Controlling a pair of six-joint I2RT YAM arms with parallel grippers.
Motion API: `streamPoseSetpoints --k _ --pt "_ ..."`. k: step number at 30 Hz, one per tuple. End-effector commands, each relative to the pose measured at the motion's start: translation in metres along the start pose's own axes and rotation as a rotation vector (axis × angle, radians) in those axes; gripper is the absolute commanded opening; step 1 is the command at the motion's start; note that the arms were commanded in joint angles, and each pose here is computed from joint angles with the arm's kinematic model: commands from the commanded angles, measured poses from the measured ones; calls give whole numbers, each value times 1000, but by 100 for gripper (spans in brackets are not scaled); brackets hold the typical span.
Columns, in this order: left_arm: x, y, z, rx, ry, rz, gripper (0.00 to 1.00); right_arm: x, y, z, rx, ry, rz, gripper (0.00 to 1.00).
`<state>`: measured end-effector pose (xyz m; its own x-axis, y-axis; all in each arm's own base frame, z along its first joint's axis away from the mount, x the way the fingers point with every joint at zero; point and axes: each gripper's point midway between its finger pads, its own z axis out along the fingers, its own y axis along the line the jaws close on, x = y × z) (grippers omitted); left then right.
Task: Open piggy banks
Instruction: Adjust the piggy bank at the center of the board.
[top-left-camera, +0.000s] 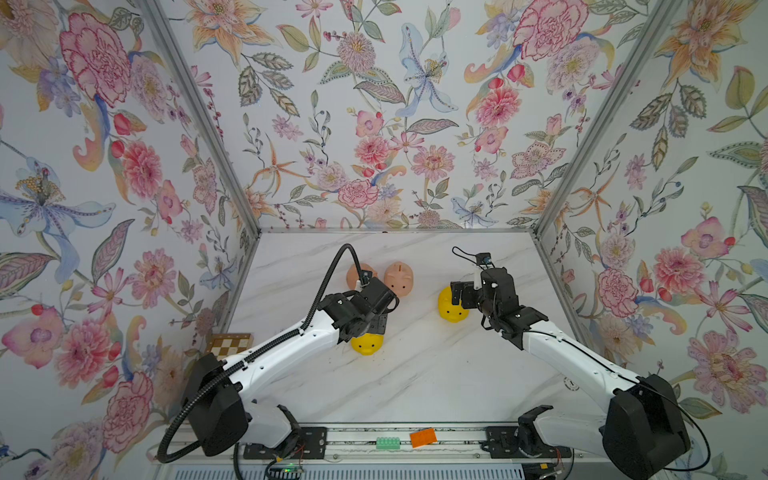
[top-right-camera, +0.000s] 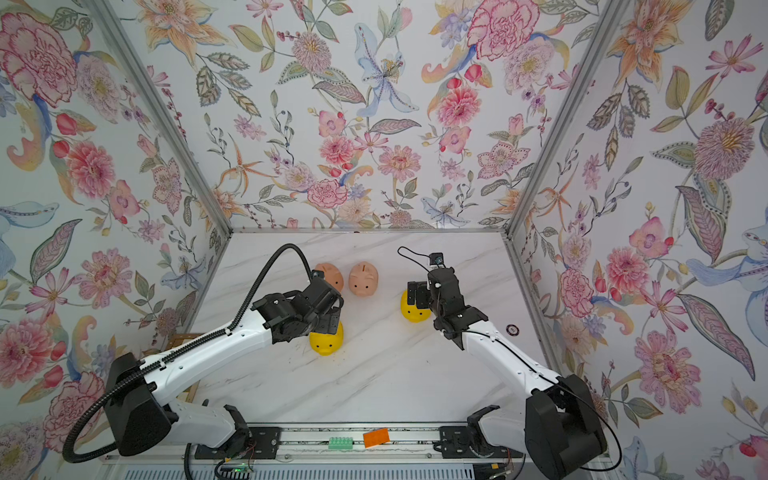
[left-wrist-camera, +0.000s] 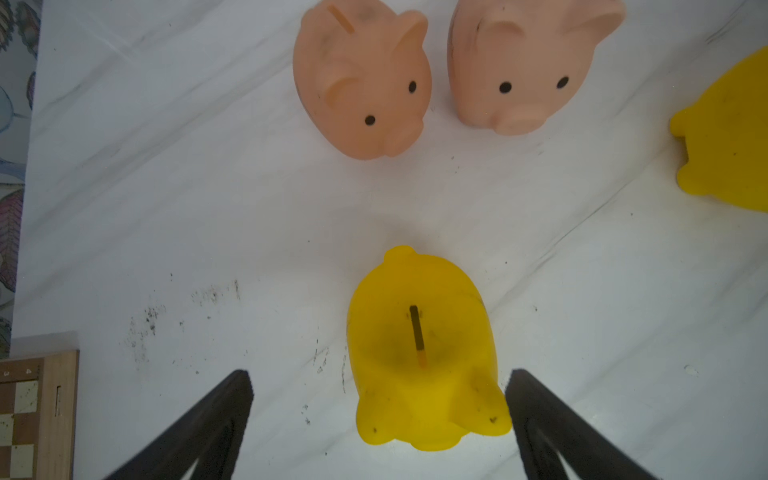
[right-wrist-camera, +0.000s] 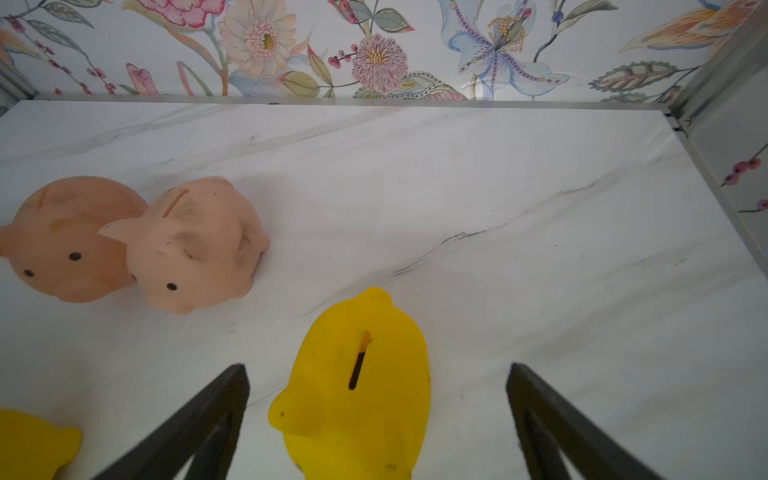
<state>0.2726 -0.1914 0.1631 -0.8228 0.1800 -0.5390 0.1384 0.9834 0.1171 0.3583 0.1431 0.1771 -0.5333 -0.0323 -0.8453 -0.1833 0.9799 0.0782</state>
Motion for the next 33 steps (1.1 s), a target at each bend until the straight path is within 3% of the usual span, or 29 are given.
streamPoseSetpoints --k 1,13,19,28,33 --pt "24 -3 -1 3 139 -10 99 26 15 -9 -75 57 18 99" --pt "42 -24 21 21 219 -60 99 52 44 -39 -201 38 -20 99" --pt "42 -26 30 17 196 -92 99 50 48 -49 -239 9 -18 99" --pt "56 -25 51 -34 238 -74 93 49 53 -51 -261 4 -30 99" --pt "52 -26 48 -22 224 -68 79 48 55 -52 -265 1 -33 99"
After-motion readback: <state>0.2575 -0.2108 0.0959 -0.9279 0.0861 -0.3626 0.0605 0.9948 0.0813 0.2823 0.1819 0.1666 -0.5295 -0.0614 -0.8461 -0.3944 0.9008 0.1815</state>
